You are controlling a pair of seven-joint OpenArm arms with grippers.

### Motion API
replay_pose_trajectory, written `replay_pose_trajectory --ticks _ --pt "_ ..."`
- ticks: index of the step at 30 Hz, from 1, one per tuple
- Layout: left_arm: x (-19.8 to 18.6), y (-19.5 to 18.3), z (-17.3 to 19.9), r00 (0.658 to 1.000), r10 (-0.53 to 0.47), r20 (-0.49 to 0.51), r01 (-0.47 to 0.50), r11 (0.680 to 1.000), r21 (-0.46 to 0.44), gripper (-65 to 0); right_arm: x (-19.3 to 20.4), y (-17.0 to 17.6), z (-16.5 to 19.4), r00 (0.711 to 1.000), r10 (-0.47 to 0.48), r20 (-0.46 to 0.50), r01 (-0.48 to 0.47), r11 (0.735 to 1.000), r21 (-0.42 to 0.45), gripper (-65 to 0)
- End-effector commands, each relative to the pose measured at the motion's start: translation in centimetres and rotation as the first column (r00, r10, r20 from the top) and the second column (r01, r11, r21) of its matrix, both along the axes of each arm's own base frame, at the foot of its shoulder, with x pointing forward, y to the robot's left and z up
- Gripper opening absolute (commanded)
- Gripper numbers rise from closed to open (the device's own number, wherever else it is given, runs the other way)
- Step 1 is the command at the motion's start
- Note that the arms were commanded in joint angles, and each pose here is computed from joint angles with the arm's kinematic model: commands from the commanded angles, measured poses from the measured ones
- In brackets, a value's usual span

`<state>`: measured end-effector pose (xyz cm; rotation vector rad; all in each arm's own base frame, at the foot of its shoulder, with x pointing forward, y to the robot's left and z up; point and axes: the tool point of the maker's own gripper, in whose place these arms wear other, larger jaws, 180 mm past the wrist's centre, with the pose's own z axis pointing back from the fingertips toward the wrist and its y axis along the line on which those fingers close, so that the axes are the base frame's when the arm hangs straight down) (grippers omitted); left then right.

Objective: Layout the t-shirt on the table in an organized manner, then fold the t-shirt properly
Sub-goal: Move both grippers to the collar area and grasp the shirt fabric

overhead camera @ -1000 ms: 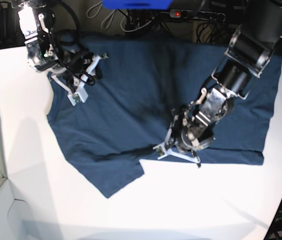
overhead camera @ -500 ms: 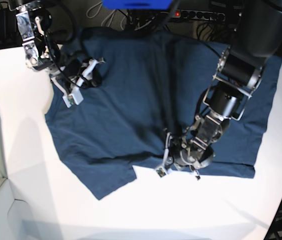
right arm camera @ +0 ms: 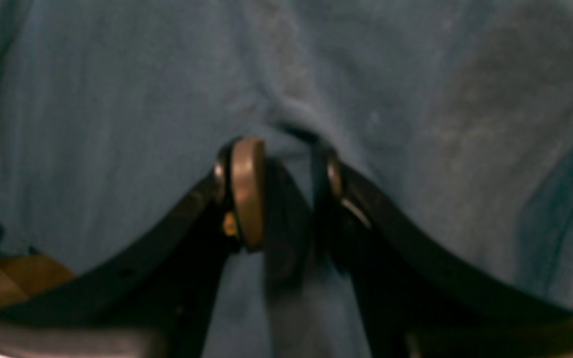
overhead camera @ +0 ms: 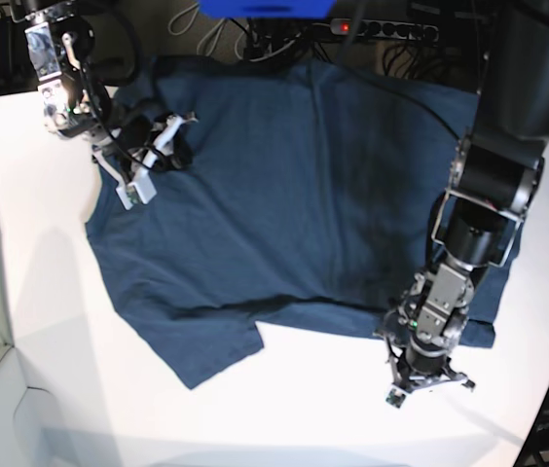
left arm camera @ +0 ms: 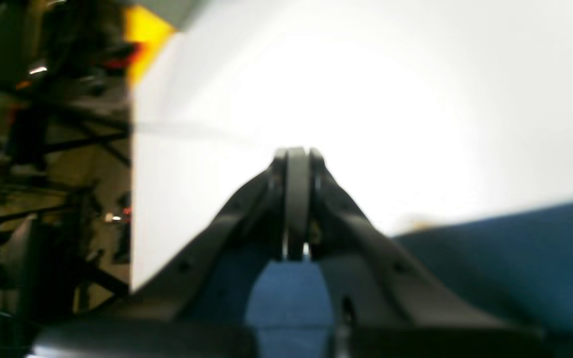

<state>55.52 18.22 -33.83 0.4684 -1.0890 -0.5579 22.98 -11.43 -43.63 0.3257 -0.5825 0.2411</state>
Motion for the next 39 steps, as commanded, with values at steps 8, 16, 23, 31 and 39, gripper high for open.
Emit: replay_pose_trajectory --ticks 8,16,23,31,39 --pt "0.4 -1.8 3.9 0.996 0.049 0.072 -0.044 0.997 -0.07 -65.0 -1.0 -0.9 -0.3 0.999 0.008 -0.047 -0.011 0.997 -0.076 -47.7" --pt "-6.4 -4.6 3.2 0.999 -0.043 -0.009 0.043 0.997 -0.066 -65.0 2.5 1.6 6.6 0.984 0.064 0.164 -0.059 0.998 -0.038 -47.7" --pt "-14.2 -2.9 -0.3 0.987 -0.053 -0.149 0.053 0.999 0.001 -65.0 4.4 4.1 9.5 0.966 0.053 0.254 -0.062 0.998 0.028 -47.7" --pt "-19.6 2.2 -4.7 0.962 0.057 -0.268 -0.054 0.998 0.022 -65.0 5.8 8.2 11.3 0.959 -0.008 0.284 -0.042 0.985 0.168 -47.7" --pt "-25.6 3.0 -9.5 0.904 0.049 -0.426 -0.039 0.999 0.033 -65.0 5.9 13.5 9.7 0.97 0.072 0.232 -0.125 0.966 0.224 -47.7"
